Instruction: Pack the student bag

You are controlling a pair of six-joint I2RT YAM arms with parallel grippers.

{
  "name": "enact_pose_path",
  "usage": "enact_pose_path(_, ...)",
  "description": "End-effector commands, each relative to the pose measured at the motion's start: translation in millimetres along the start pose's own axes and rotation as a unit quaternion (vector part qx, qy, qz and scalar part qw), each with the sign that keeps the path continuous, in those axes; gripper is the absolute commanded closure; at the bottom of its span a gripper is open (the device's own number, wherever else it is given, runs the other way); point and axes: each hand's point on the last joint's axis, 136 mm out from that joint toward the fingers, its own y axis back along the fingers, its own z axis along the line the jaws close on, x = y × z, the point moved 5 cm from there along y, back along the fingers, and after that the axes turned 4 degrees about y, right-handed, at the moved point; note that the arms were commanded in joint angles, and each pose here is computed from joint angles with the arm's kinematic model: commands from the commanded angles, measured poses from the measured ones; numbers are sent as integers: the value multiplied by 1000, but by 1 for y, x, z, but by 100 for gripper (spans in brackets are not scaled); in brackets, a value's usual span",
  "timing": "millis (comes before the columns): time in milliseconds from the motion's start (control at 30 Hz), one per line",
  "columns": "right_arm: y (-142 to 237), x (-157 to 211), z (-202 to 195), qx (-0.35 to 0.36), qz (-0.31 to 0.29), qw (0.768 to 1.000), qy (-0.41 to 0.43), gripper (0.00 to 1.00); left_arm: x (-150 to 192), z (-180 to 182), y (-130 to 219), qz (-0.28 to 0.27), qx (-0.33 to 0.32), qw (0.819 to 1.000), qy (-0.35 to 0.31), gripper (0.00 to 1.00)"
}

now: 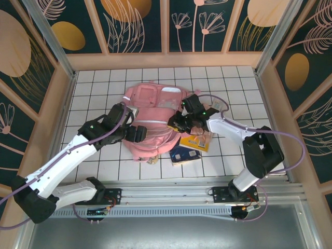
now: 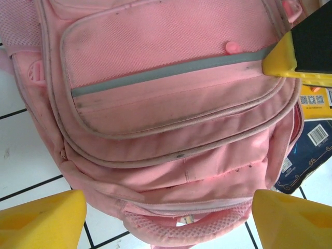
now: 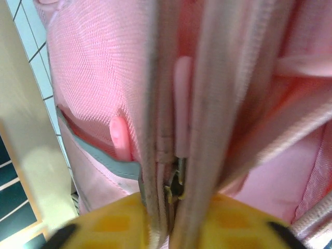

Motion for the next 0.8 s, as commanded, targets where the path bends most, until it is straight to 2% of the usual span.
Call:
enact_pose_path(0,6,-14,25,-22,-35,999,26,100,-2,0,4,-24,3,1000,-4,9)
enact_pose_path(33,8,-15,31,-31,-39,998,26,100,-2,-1,5,-28,10,1000,-4,1)
enact_pose_path(200,33,-28,73,-76,-93,993,3,100,1,-2,15,-41,20,999,24,1)
enact_pose_path(333,62,-40,109,-132,-148,979,-43,100,-13,-12,40,-52,53,994,76,1)
enact_pose_path(467,74,-49,136,-149,-174,972,-45,100,-17,-31,54,-5,103,990,91,1)
enact_pose_path(600,86,-58,153,-162,-203,965,-45,100,2,-28,44,68,85,984,144,1)
enact_pose_path(767,100,-65,176,-181,-229,956,-35,100,5,-14,54,68,30,973,218,1)
